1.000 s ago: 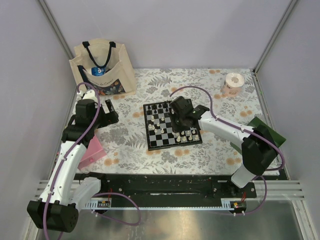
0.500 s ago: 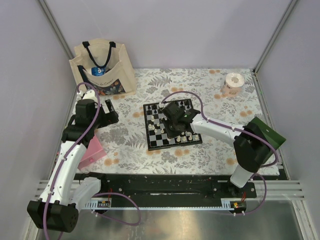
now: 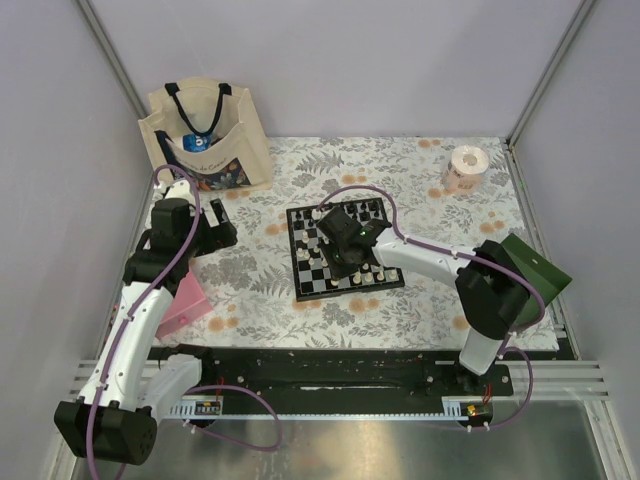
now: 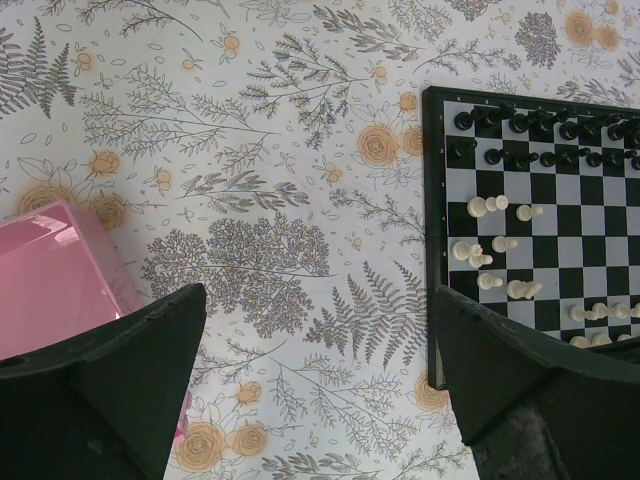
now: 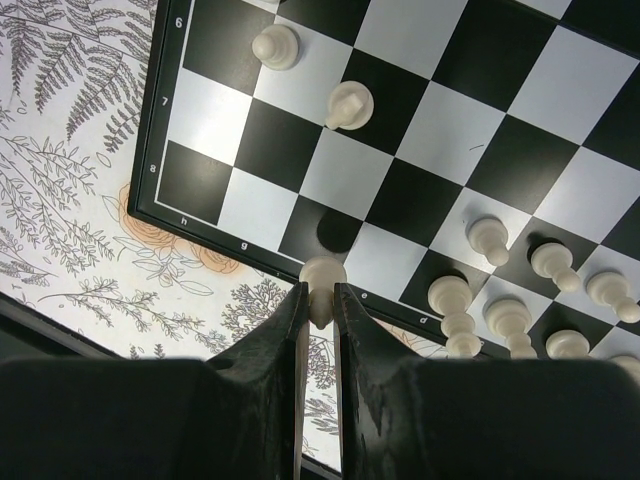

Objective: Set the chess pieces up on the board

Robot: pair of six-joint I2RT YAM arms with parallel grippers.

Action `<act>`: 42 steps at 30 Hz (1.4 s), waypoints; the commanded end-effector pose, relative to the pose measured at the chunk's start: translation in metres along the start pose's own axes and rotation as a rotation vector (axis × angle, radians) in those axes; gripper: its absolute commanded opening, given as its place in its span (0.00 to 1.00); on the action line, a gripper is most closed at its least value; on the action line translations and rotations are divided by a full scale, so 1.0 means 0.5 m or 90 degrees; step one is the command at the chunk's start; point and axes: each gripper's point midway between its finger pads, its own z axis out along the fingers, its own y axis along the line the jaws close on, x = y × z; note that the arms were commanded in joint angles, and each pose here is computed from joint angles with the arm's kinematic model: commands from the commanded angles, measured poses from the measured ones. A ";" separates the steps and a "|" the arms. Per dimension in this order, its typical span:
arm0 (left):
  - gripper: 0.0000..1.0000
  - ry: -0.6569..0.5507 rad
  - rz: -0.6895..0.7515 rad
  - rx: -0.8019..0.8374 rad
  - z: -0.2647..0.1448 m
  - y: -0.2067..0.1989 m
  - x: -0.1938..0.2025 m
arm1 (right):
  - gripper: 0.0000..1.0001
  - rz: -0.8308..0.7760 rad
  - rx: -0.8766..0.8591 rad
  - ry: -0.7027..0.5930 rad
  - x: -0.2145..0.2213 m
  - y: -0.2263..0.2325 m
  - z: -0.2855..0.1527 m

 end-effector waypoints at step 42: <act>0.99 -0.032 0.001 0.009 -0.004 -0.004 -0.023 | 0.20 -0.011 0.001 0.011 -0.008 0.027 0.032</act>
